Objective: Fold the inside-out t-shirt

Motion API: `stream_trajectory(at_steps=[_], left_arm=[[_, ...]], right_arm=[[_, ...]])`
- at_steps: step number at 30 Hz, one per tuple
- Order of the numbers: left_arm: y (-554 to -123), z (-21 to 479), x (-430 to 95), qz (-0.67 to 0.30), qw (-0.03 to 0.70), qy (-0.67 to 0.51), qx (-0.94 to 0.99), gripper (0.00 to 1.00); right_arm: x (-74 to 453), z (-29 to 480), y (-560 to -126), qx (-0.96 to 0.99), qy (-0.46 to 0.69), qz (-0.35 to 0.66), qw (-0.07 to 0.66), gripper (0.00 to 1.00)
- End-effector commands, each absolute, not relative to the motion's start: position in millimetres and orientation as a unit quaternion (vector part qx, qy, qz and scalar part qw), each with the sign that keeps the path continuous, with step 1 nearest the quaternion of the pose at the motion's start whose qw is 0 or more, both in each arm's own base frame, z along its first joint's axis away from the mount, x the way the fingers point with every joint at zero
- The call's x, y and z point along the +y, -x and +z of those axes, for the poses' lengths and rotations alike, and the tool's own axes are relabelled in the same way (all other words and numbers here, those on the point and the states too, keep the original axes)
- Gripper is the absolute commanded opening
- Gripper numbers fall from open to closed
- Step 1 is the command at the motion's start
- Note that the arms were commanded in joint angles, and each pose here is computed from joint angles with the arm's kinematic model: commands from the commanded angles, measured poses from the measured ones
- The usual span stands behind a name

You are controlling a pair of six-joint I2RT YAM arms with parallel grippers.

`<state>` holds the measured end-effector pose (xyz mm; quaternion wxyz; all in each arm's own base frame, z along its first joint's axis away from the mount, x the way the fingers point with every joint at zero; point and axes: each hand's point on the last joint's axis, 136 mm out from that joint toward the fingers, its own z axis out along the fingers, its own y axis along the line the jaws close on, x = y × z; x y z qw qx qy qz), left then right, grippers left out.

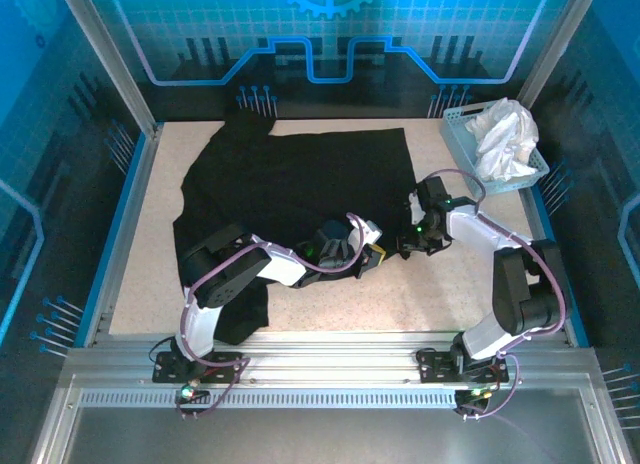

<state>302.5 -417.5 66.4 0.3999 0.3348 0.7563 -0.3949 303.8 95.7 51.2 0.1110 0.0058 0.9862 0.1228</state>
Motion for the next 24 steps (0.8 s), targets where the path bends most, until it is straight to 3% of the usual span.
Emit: stream_trajectory(at_steps=[1, 4, 14, 20, 24], left_arm=[[-303, 76, -417, -0.408, 0.408, -0.330, 0.747, 0.00], [-303, 74, -418, -0.408, 0.407, -0.330, 0.747, 0.00], [-307, 71, -421, -0.412, 0.406, -0.323, 0.749, 0.00], [-309, 77, -425, -0.424, 0.408, -0.316, 0.744, 0.00], [-308, 80, -425, -0.426, 0.410, -0.315, 0.742, 0.00]], right_arm=[[89, 52, -305, 0.983, -0.021, 0.141, 0.117, 0.12], [83, 66, -310, 0.976, -0.031, 0.161, 0.143, 0.01], [99, 167, -306, 0.893, 0.031, 0.345, 0.287, 0.00], [116, 171, -300, 0.873, 0.059, 0.402, 0.271, 0.00], [108, 155, -304, 0.893, 0.040, 0.372, 0.249, 0.00]])
